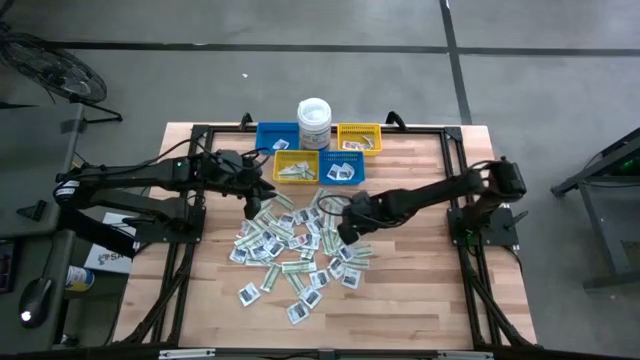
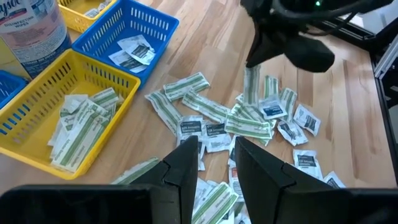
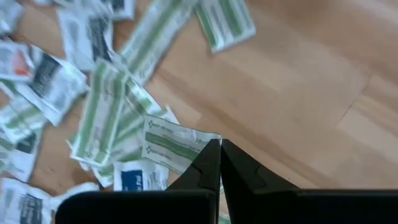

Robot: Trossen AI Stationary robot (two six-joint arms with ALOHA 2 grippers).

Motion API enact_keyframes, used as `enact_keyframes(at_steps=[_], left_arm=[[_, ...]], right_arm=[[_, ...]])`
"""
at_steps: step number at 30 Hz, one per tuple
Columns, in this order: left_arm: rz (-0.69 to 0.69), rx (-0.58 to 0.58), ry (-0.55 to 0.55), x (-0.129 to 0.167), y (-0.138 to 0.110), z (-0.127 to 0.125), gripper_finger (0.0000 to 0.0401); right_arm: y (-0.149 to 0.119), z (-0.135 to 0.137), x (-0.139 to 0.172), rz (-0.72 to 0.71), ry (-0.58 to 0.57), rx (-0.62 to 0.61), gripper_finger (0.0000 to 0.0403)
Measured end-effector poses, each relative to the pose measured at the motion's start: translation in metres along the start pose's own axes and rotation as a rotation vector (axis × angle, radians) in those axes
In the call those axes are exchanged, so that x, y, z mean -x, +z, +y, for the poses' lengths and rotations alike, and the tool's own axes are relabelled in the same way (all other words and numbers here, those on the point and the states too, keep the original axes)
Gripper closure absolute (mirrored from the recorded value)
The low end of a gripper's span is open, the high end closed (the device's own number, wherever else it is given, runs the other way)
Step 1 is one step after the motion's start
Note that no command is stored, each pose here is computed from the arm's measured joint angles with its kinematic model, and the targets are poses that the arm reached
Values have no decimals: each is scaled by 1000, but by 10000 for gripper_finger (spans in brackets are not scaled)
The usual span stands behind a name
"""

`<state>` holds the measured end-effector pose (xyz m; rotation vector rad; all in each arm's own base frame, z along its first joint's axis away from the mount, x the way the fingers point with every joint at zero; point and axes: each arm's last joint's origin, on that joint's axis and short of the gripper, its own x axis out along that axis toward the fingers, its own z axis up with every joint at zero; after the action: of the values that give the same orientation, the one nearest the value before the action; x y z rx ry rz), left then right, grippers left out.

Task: Pick & Place First Aid Supplies
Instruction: Put the green bandage pad into the left yellow bin

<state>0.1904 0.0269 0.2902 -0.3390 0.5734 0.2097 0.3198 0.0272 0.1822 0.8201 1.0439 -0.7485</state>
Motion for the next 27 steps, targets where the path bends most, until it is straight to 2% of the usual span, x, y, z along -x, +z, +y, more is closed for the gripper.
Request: enact_keyframes(at_steps=[13, 19, 27], left_arm=[[-55, 19, -10, 0, 5, -1, 294], [-144, 51, -37, -5, 15, -4, 294], [-181, 121, -60, -27, 23, -6, 293]], right_arm=[[17, 2, 45, -339, 74, 83, 403], [28, 14, 56, -532, 134, 186, 403], [42, 32, 80, -792, 244, 350, 403]])
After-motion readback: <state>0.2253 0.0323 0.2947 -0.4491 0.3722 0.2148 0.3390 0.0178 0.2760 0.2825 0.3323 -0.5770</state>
